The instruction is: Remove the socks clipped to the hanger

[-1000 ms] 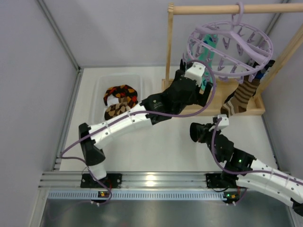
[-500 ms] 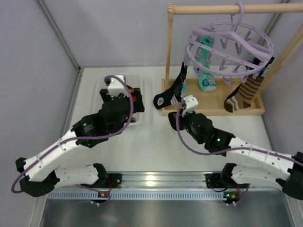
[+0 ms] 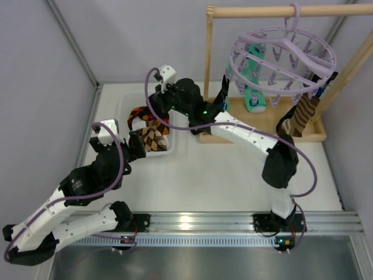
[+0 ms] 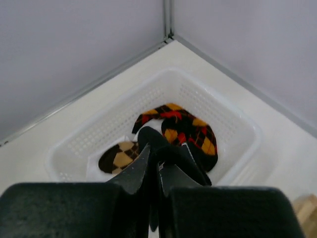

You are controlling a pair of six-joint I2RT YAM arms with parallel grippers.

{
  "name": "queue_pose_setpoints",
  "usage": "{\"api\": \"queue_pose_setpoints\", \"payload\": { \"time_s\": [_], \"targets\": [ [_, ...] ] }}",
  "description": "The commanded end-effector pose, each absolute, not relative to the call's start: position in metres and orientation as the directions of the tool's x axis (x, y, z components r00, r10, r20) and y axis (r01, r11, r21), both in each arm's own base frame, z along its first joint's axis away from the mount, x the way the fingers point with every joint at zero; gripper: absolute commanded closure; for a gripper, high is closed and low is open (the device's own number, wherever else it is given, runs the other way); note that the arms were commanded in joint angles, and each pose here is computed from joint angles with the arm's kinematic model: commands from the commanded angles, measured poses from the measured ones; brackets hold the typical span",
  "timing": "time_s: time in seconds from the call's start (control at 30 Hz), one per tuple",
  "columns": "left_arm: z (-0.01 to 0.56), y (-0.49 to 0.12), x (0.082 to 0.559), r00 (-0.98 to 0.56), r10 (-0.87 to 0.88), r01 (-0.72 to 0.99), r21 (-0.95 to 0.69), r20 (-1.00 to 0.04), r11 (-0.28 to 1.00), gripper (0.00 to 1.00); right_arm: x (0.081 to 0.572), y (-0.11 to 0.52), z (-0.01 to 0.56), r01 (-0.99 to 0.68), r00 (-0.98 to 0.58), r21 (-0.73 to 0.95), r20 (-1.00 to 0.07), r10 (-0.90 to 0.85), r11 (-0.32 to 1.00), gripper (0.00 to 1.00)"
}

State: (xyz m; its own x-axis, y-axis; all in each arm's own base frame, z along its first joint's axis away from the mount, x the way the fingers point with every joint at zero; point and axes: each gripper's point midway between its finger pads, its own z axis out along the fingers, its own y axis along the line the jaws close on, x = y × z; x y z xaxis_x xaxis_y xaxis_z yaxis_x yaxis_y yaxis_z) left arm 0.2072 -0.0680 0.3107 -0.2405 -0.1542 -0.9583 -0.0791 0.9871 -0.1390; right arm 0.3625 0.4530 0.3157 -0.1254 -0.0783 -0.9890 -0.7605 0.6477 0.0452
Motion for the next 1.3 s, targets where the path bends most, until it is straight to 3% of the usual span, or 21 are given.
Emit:
{"api": "queue_pose_setpoints", "payload": {
  "time_s": [0.0,0.07,0.13,0.2,0.23,0.27,0.53,0.63,0.73,0.93,1.13,1.27],
  "targets": [
    [0.302,-0.058,0.208,-0.229,-0.146,-0.132,-0.118,-0.962,0.984,0.02,0.384,0.489,0.32,-0.831,-0.063,-0.027,-0.988,-0.141,0.556,1.0],
    [0.299,-0.059,0.208,-0.236,-0.144,-0.132,-0.115,-0.961,0.985,0.02,0.405,0.508,0.312,-0.824,-0.049,-0.055,-0.985,-0.168,0.564,0.77],
    [0.297,-0.06,0.209,-0.241,-0.138,-0.132,-0.109,-0.961,0.985,0.02,0.411,0.512,0.3,-0.823,-0.081,-0.054,-0.974,-0.21,0.566,0.43],
    [0.294,-0.061,0.208,-0.246,-0.138,-0.127,-0.109,-0.959,0.986,0.01,0.411,0.508,0.314,-0.819,-0.073,-0.053,-0.978,-0.194,0.571,0.32],
    [0.294,-0.061,0.208,-0.248,-0.141,-0.124,-0.113,-0.958,0.986,0.02,0.411,0.505,0.326,-0.814,-0.048,-0.057,-0.985,-0.165,0.578,0.16],
    [0.294,-0.062,0.208,-0.248,-0.144,-0.123,-0.116,-0.958,0.986,0.02,0.403,0.492,0.336,-0.806,-0.043,-0.058,-0.987,-0.156,0.589,0.11],
    [0.3,-0.091,0.209,-0.286,-0.231,-0.039,-0.23,-0.93,0.973,0.02,0.361,0.398,0.397,-0.767,-0.073,0.034,-0.997,-0.035,0.641,0.06],
    [0.296,-0.129,0.222,-0.292,-0.293,0.027,-0.314,-0.91,0.949,0.01,0.316,0.366,0.402,-0.802,-0.137,0.088,-0.99,-0.039,0.591,0.04],
    [0.291,-0.183,0.241,-0.303,-0.324,0.14,-0.378,-0.896,0.915,0.01,0.283,0.315,0.407,-0.757,-0.163,0.114,-0.986,-0.018,0.643,0.01],
    [0.278,-0.283,0.279,-0.33,-0.209,0.343,-0.323,-0.921,0.882,0.01,0.233,0.203,0.406,-0.589,-0.144,0.122,-0.989,0.045,0.799,0.01],
    [0.288,-0.35,0.335,-0.173,-0.157,0.409,-0.216,-0.972,0.887,0.02,0.203,0.151,0.41,-0.522,-0.092,0.119,-0.992,0.082,0.844,0.0],
    [0.271,-0.383,0.372,-0.156,-0.113,0.452,-0.173,-0.981,0.875,0.02,0.194,0.141,0.404,-0.522,-0.086,0.106,-0.994,0.071,0.846,0.01]
  ]
}}
